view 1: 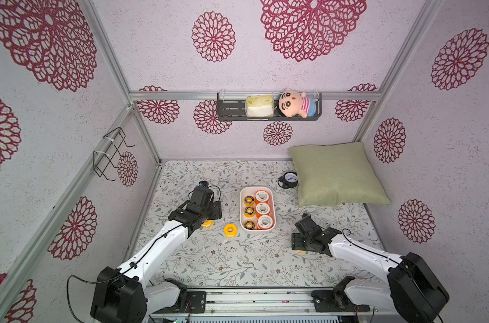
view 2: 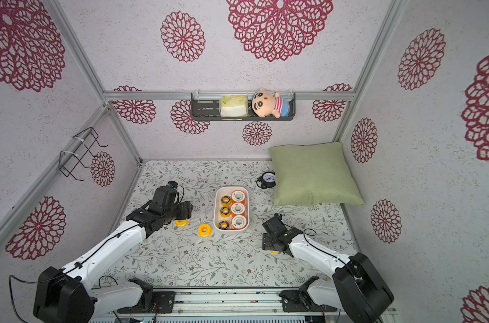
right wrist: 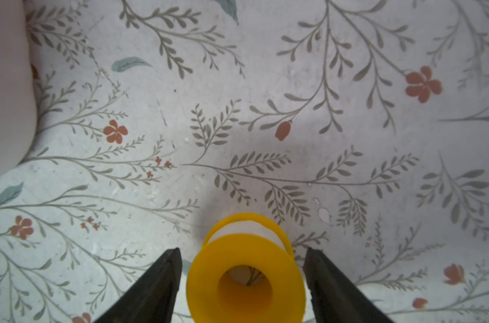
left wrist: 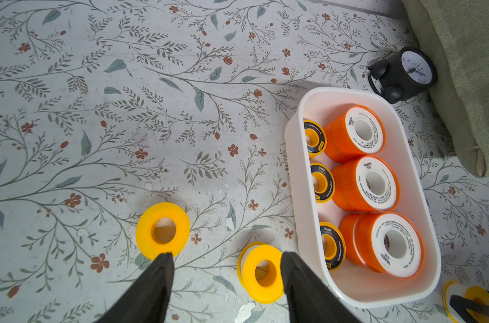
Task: Put the sealing tape into the storage box
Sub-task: Pick up the sealing tape at the center of the board.
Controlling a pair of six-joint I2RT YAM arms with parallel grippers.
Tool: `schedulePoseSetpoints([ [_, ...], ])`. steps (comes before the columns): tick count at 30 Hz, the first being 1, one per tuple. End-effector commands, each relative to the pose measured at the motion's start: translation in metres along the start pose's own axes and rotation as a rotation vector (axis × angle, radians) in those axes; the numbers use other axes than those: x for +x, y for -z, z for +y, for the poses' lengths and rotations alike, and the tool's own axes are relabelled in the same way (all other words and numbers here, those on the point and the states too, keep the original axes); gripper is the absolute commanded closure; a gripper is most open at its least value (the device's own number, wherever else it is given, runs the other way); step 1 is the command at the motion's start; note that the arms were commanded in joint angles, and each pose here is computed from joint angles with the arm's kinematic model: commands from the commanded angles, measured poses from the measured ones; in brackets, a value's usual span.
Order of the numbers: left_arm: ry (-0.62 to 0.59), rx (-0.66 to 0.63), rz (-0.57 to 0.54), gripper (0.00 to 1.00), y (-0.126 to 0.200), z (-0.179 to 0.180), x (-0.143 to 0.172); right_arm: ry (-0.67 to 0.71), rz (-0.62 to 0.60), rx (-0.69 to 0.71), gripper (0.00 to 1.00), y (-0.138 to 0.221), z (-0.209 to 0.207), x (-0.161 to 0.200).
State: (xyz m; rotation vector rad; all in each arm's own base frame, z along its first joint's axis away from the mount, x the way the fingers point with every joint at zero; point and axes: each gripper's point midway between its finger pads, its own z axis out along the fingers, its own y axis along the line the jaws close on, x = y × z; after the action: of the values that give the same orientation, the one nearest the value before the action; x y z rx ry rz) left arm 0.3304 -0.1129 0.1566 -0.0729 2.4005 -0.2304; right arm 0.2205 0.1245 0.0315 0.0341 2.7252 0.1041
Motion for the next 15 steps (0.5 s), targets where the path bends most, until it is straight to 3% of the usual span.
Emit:
schedulePoseSetpoints([
  [1, 0.011, 0.008, -0.016, 0.32, -0.0028, 0.0001, -0.0041, -0.006, -0.002, -0.003, 0.27, -0.0004, 0.0016, 0.0006],
  [9, 0.012, 0.011, -0.010, 0.32, -0.0044, -0.0007, -0.0029, 0.002, 0.022, 0.010, 0.30, -0.0052, 0.0003, 0.0058],
  [15, 0.014, 0.013, -0.007, 0.32, -0.0048, -0.0011, -0.0024, -0.004, -0.010, -0.003, 0.39, 0.0022, 0.0037, -0.0025],
])
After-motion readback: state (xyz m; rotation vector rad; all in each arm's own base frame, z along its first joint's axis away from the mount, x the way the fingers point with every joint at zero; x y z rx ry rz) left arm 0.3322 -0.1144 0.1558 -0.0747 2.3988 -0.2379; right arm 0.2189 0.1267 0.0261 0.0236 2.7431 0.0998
